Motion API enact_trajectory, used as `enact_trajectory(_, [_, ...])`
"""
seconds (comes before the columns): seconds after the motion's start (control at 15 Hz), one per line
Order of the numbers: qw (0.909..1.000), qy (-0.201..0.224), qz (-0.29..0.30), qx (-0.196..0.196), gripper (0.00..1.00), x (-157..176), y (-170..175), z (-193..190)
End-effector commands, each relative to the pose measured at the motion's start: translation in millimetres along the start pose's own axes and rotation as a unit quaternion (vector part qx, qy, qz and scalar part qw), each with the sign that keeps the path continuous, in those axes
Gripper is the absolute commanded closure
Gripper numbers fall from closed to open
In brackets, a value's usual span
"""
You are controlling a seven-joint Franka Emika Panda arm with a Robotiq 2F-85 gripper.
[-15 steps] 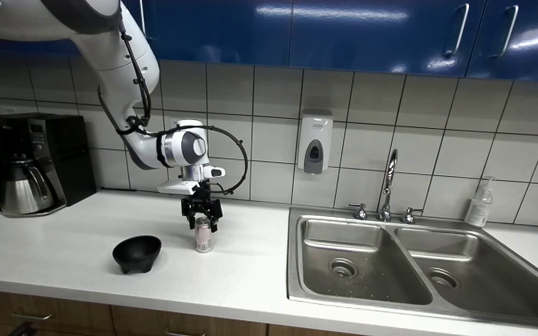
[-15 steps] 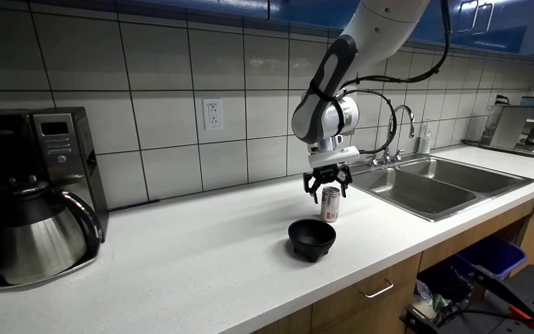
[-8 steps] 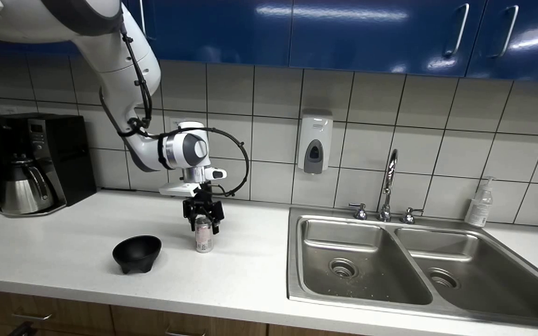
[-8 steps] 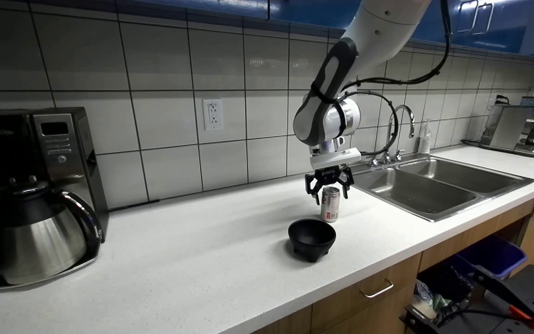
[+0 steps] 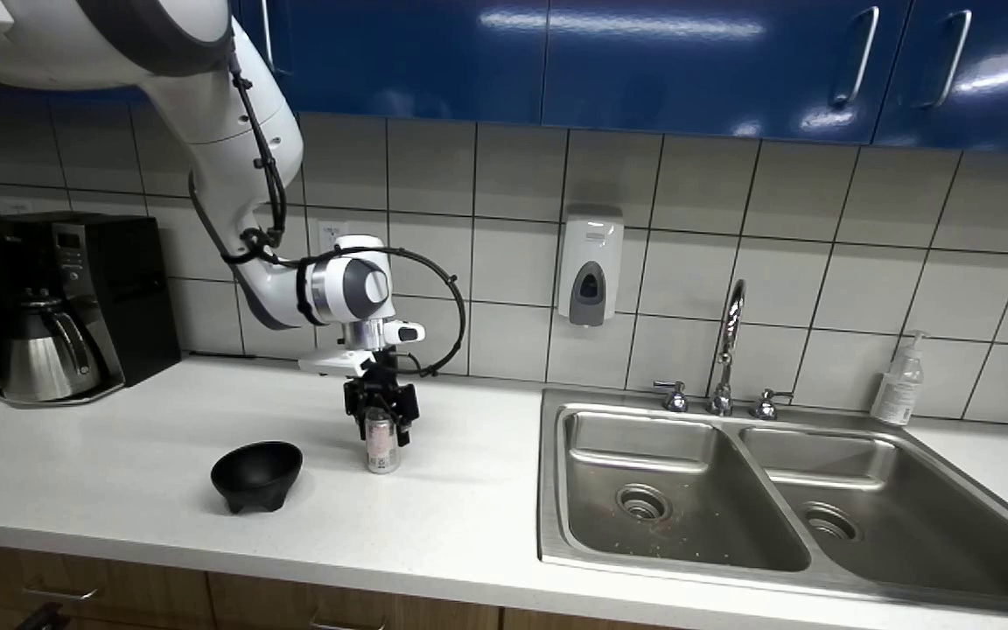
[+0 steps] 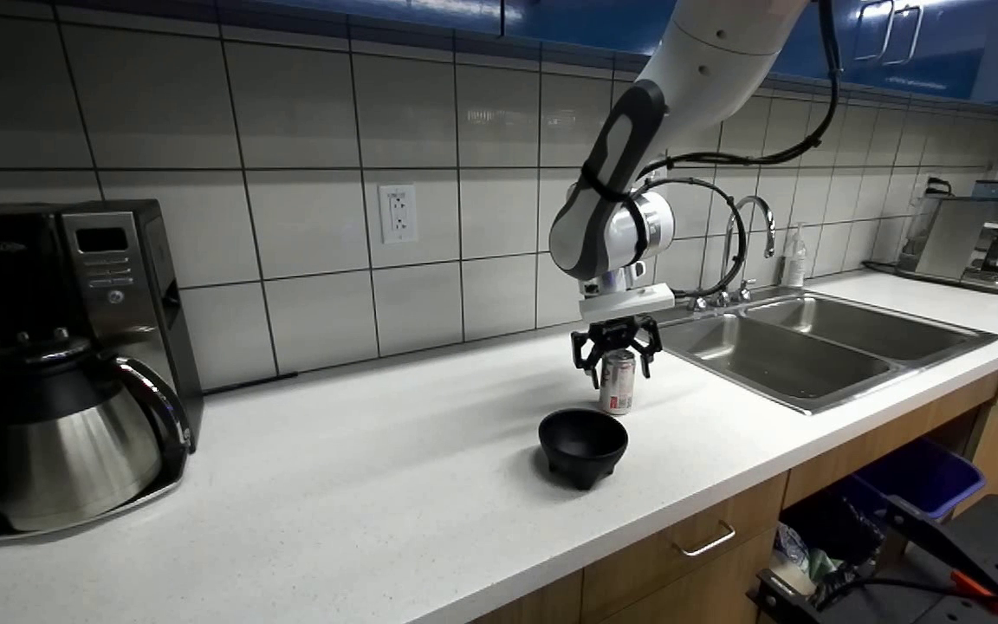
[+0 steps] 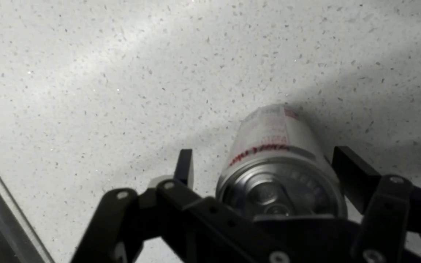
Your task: Put the can into the bowl
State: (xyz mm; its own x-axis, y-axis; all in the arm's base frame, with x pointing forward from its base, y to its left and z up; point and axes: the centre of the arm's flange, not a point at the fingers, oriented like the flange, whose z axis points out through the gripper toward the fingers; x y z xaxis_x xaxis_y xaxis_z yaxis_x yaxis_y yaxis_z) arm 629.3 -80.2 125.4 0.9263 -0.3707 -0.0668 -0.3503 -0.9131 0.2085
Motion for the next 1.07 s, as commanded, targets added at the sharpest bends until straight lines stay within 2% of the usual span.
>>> enact_trajectory(0.0, [0.9998,0.009,0.016,0.011,0.34,3,-3,-1])
enact_trajectory(0.2, [0.9995,0.014,0.021,0.019,0.58,6,-6,-1])
enact_trajectory(0.4, [0.9993,0.009,0.012,0.033,0.58,6,1,-10])
enact_trajectory(1.0, [0.9945,0.035,0.068,0.071,0.58,-20,19,-61])
